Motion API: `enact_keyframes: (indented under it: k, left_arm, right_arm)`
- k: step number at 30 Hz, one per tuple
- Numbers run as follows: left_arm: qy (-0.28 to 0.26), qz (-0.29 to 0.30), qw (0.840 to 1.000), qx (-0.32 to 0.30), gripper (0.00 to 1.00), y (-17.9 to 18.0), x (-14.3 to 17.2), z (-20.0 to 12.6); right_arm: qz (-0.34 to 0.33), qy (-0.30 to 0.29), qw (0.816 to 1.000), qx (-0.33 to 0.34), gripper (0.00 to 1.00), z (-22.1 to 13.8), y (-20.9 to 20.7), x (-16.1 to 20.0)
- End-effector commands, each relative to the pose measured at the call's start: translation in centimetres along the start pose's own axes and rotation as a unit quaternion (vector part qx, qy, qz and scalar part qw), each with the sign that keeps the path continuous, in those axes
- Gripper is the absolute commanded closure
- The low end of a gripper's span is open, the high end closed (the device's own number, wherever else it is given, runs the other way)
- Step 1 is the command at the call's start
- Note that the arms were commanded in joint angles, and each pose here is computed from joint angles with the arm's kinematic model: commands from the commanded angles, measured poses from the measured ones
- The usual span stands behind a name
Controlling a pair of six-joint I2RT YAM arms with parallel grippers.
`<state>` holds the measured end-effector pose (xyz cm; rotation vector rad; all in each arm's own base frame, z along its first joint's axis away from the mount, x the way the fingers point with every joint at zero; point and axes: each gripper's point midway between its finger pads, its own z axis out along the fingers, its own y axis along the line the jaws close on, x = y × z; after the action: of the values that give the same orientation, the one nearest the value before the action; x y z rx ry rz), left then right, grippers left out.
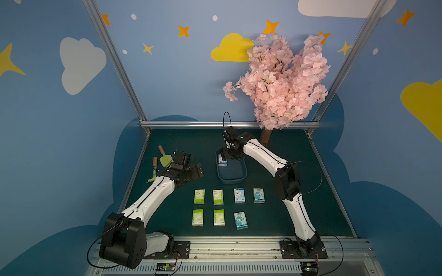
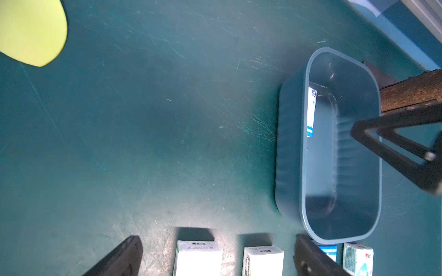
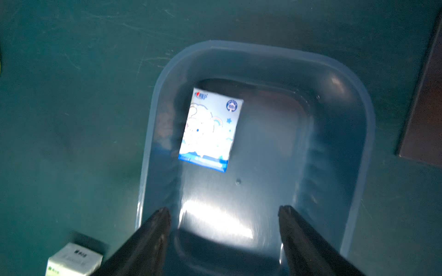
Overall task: Take the pocket tissues out of the storage box
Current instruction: Pick up the pocket tissues from the storage box.
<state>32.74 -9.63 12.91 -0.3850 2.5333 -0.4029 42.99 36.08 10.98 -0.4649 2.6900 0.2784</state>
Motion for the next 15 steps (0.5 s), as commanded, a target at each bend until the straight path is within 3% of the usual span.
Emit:
enact_keyframes:
  k: [1,9,15]
  left_arm:
    - [-0.008,-0.004,1.0,0.002,0.0,-0.4,-0.9,-0.3]
    - [-0.002,-0.01,1.0,-0.006,0.0,0.0,-0.5,-0.3]
    - [-0.007,-0.013,1.0,-0.02,0.0,0.5,-0.5,-0.7]
  right_arm:
    - [-0.001,-0.034,0.999,-0.033,0.22,0.8,0.8,-2.2]
    - [-0.005,-0.026,0.995,-0.096,0.21,3.3,2.3,-2.3]
    - [0.0,-0.014,0.995,-0.102,0.21,5.4,2.4,-2.1]
